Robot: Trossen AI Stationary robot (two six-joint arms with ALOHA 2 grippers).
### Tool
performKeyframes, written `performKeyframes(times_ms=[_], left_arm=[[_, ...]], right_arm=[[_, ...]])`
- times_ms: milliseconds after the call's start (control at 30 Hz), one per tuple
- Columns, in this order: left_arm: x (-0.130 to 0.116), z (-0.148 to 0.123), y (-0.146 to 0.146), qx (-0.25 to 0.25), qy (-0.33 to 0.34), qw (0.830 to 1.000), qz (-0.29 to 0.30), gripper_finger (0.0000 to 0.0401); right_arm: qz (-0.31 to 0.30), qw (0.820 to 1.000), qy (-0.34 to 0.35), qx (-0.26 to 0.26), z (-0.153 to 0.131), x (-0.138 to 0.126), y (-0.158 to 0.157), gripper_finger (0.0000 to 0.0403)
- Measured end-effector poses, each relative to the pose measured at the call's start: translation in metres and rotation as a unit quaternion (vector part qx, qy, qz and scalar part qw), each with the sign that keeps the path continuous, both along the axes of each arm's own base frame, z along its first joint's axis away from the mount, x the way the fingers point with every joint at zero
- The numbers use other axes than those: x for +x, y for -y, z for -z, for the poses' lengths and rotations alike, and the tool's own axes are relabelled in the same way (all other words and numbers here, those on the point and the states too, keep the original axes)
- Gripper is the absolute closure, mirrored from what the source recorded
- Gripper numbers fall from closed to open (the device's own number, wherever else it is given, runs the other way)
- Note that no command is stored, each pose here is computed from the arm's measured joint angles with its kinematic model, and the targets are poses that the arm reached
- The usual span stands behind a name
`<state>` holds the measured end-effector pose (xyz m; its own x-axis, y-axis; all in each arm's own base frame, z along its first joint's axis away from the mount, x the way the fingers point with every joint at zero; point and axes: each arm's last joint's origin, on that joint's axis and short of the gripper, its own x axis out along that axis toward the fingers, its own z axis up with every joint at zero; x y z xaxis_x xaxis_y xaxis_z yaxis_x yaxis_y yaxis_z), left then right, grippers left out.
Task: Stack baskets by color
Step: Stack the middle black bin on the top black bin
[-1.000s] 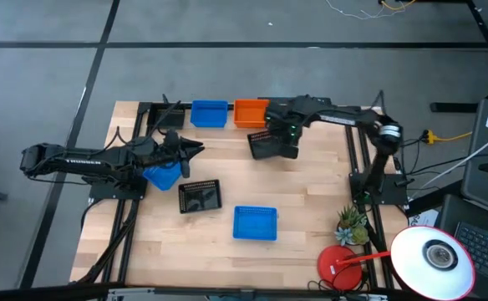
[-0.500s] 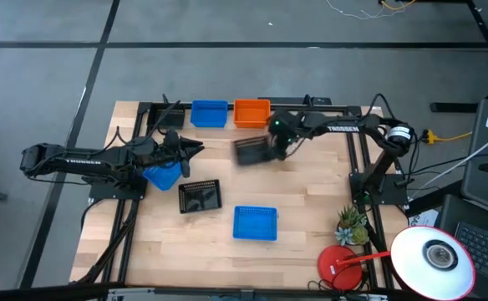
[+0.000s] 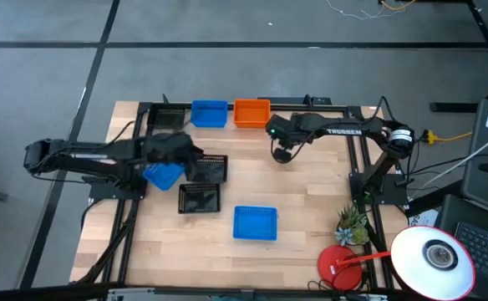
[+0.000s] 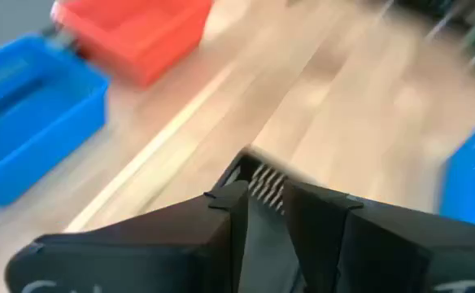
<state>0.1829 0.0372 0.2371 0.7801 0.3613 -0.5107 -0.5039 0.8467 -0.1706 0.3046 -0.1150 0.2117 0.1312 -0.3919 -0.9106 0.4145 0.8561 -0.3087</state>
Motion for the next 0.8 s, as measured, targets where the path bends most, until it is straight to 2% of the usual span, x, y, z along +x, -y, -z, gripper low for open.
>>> performKeyframes(times_ms=[133, 233, 367, 467, 567, 800], left_arm=[[0.023, -0.009, -0.010, 0.029, -0.149, 0.988, 0.022, 0.0328], [0.041, -0.015, -0.017, 0.061, -0.203, 0.976, 0.056, 0.0327], [0.061, -0.006, -0.027, 0.052, -0.239, 0.965, 0.091, 0.0321], [0.069, 0.005, -0.037, 0.048, -0.264, 0.956, 0.118, 0.0310], [0.075, 0.016, -0.046, 0.054, -0.292, 0.944, 0.143, 0.0289], [0.081, 0.041, -0.066, 0.038, -0.340, 0.928, 0.147, 0.0244]], right_arm=[[0.021, 1.000, 0.022, 0.003, -0.014, -0.010, 0.005, 0.0340], [0.022, 0.999, 0.033, 0.029, -0.021, -0.016, 0.006, 0.0340], [-0.023, 0.990, 0.069, 0.119, -0.026, -0.017, 0.001, 0.0340], [-0.068, 0.980, 0.085, 0.166, -0.028, -0.016, -0.007, 0.0340], [-0.077, 0.978, 0.086, 0.173, -0.029, -0.015, -0.009, 0.0340], [-0.078, 0.978, 0.085, 0.174, -0.029, -0.015, -0.010, 0.0340]])
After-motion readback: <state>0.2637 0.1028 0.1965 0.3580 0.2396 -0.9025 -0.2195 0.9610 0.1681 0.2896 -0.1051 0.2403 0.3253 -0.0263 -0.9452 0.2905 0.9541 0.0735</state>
